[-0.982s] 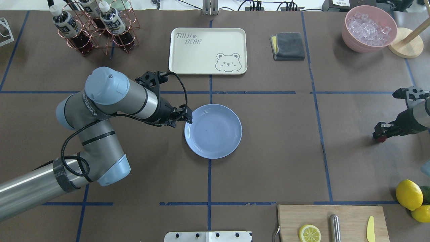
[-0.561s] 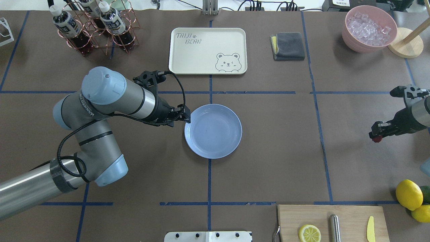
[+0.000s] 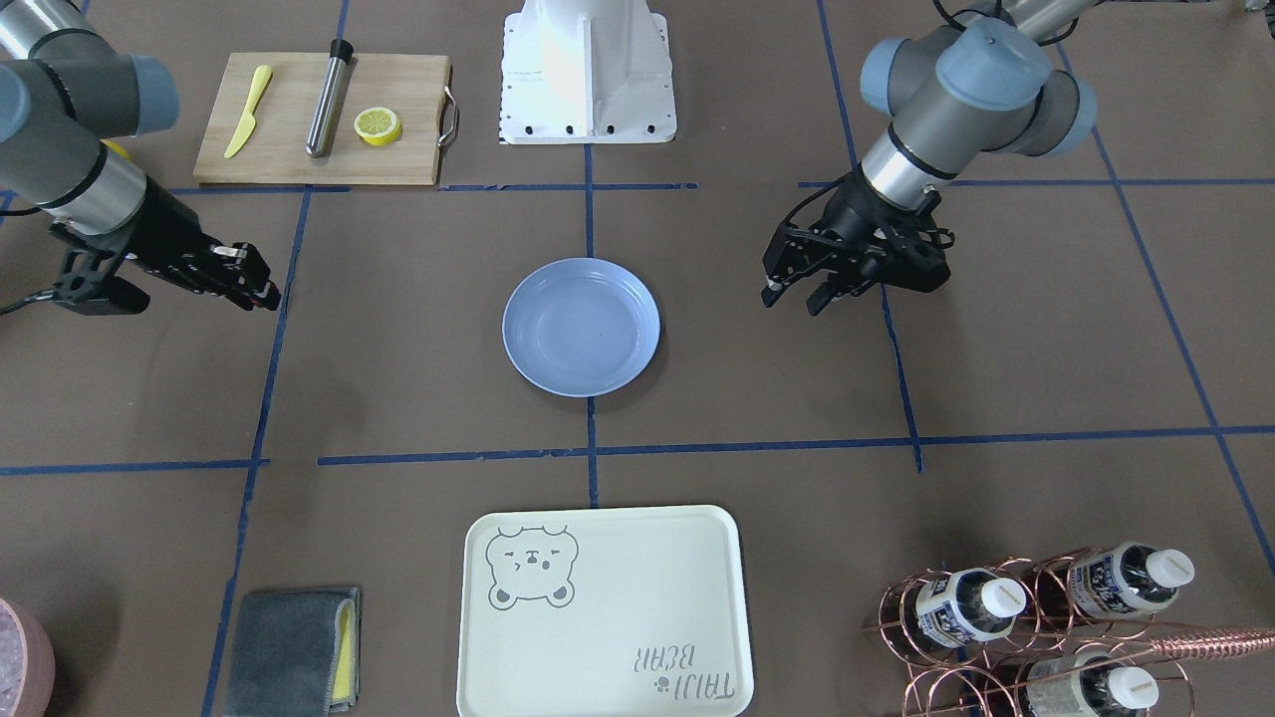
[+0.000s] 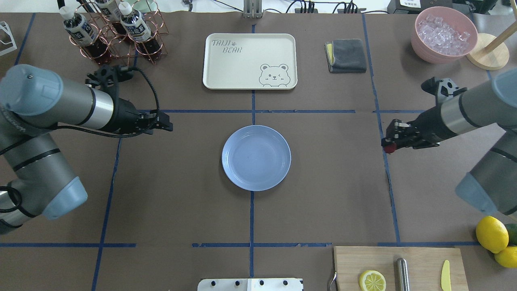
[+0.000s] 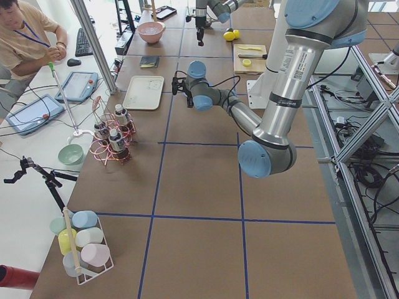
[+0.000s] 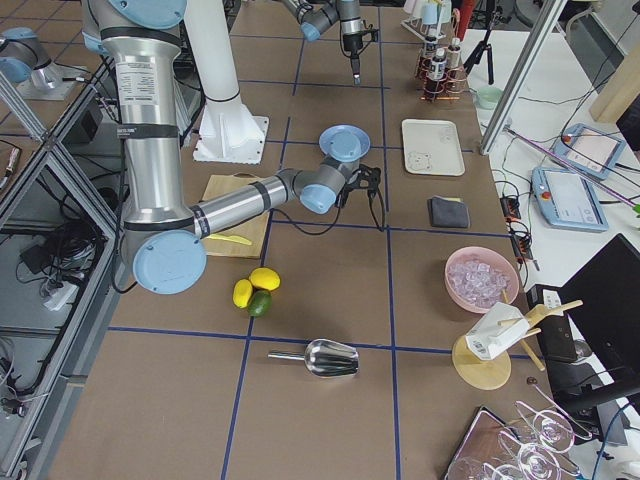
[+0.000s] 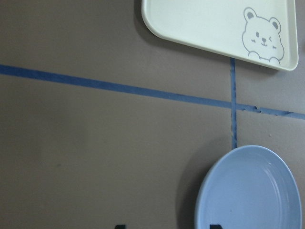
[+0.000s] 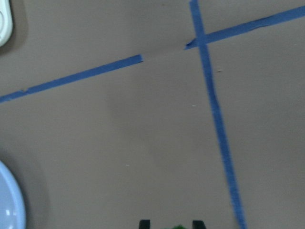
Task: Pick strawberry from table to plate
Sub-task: 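Release the plate and withdraw the left gripper while the right gripper grasps the strawberry, then carry the red strawberry with the right gripper over the blue plate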
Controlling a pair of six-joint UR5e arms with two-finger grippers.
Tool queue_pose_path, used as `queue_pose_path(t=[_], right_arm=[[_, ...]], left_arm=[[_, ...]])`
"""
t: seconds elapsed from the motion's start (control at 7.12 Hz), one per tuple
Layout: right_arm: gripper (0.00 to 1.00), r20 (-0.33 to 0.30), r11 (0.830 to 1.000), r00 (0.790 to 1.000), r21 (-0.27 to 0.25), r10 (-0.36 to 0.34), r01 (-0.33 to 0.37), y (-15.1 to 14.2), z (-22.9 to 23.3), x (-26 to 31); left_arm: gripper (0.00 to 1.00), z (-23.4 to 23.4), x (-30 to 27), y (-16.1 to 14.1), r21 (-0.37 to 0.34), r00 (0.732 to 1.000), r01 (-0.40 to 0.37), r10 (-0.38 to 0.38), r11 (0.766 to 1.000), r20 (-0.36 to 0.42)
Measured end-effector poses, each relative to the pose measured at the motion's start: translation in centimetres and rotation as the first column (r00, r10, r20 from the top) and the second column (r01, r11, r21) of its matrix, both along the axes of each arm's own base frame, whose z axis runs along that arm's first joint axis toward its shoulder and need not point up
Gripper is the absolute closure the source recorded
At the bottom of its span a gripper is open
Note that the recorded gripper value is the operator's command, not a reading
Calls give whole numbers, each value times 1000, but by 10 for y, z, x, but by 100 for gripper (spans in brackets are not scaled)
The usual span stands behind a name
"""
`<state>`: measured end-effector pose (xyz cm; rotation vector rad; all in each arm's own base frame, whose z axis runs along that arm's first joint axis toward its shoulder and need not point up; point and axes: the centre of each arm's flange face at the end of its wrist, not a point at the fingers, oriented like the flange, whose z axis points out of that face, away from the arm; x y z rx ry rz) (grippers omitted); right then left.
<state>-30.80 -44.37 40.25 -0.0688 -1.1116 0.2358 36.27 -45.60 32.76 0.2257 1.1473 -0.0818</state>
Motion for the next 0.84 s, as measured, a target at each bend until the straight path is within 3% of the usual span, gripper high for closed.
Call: queue_pose_path(t=[0.28, 0.56, 0.84], right_arm=[[100, 73, 998, 996, -47, 55, -52, 15, -85, -82], [100, 13, 995, 996, -46, 92, -91, 47, -154, -173], [100, -80, 992, 990, -30, 120, -123, 56, -180, -236]], left_arm=[[33, 61, -63, 4, 137, 992, -42, 25, 990, 128], [31, 116, -131, 1, 252, 966, -94, 26, 963, 259], [28, 140, -158, 4, 294, 947, -135, 36, 946, 320]])
